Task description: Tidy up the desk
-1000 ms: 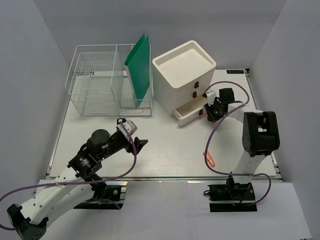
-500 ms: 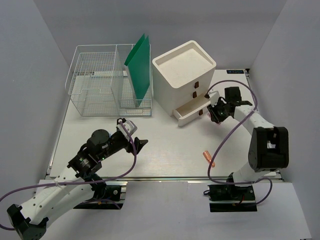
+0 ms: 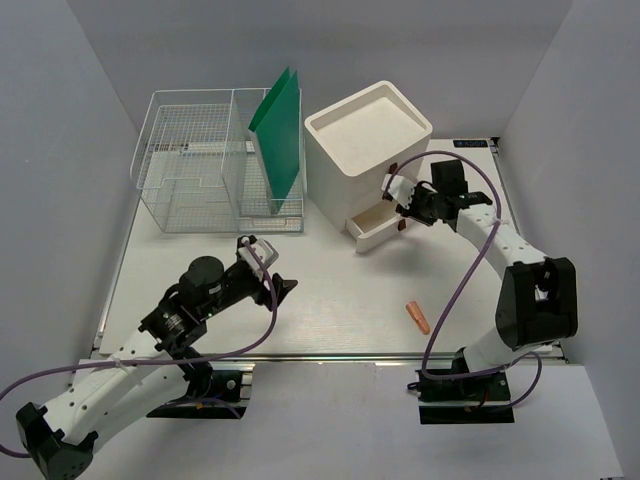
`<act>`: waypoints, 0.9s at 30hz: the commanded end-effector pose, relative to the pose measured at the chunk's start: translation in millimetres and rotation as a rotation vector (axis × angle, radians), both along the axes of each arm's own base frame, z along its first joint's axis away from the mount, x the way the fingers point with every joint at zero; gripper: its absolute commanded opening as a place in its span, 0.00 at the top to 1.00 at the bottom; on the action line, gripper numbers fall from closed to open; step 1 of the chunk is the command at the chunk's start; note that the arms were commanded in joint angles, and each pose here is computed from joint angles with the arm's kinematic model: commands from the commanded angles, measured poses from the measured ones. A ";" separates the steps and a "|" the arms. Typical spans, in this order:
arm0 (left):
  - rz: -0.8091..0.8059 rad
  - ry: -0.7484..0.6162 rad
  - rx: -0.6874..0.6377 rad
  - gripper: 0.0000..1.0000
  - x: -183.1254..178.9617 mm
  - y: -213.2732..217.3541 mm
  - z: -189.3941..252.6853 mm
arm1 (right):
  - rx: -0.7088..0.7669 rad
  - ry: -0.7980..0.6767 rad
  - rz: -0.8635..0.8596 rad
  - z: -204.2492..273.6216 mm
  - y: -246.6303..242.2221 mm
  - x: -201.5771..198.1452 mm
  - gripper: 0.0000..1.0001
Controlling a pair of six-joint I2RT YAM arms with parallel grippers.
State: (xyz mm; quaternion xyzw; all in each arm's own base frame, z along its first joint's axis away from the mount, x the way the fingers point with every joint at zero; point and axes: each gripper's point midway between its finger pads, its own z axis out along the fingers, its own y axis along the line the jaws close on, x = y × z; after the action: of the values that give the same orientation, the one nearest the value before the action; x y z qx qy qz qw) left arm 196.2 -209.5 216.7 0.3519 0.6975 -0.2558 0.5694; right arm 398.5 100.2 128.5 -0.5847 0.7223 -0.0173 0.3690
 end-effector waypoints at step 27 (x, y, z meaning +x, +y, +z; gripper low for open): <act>0.062 0.037 0.028 0.14 12.2 2.5 -9.1 | -0.297 -0.327 0.311 19.4 56.7 55.0 0.11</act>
State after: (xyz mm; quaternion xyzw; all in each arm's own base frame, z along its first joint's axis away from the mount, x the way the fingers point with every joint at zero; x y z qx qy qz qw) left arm 204.4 -209.0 202.3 0.3446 0.7194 -0.2392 0.5535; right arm 447.1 151.2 119.0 -0.7374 0.5528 -0.1482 0.3588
